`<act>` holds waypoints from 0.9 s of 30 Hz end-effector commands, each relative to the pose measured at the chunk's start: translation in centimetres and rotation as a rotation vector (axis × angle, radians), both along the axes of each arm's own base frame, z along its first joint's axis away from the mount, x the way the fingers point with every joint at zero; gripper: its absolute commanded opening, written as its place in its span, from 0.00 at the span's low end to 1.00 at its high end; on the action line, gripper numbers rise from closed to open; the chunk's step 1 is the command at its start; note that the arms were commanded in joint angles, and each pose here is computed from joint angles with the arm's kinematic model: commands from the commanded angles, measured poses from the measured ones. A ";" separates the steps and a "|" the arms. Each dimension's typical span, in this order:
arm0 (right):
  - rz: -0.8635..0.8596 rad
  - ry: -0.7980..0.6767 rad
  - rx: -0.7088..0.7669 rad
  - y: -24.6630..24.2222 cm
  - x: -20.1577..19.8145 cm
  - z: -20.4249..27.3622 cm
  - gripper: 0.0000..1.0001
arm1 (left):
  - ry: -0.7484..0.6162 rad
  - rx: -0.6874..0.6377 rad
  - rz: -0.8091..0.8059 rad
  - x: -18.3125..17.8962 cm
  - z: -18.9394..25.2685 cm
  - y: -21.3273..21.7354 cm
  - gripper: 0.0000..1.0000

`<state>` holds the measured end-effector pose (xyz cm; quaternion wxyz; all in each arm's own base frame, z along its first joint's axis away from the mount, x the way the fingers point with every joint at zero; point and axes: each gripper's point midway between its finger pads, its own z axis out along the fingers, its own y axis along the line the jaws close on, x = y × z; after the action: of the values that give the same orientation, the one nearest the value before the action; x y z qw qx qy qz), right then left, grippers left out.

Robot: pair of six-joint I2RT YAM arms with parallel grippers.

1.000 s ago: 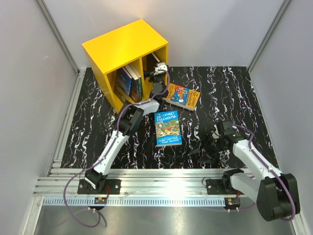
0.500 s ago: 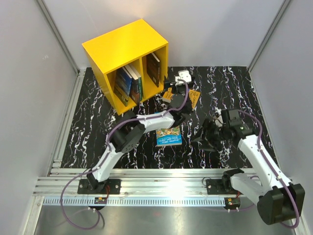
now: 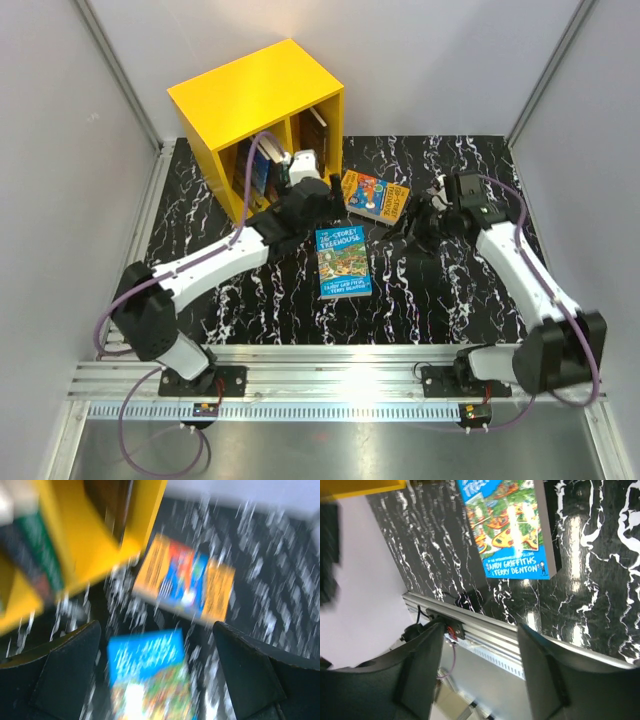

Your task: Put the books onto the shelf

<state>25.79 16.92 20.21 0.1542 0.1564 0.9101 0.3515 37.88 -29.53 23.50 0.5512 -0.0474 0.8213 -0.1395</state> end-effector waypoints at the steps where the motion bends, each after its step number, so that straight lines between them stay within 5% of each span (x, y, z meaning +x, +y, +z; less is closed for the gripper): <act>1: -0.014 0.121 0.033 0.8 2.2 -3.8 0.66 | 0.372 -0.080 -0.142 -6.8 -6.9 1.2 0.99; 5: -0.021 0.147 0.033 1.4 5.1 -8.1 0.62 | 0.504 -0.274 -0.309 -8.2 -9.9 3.2 0.99; 12: 0.003 0.177 -0.037 1.5 9.6 -15.0 0.60 | 0.648 -0.315 -0.394 -8.0 -14.8 2.8 0.99; 21: 0.008 0.212 0.122 5.0 11.6 -19.2 0.55 | 0.751 -0.335 -0.418 -7.2 -18.2 1.1 0.99; 25: 0.070 0.190 0.168 7.3 11.7 -18.2 0.39 | 0.779 -0.350 -0.430 -7.2 -18.9 0.6 0.99; 27: 0.087 0.184 0.177 7.9 11.6 -17.8 0.23 | 0.796 -0.363 -0.444 -7.3 -19.1 0.2 0.99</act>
<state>36.71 22.86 2.11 0.0273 0.1888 0.8939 0.4056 30.67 -28.36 4.52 0.1559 -0.0213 0.9261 -0.3429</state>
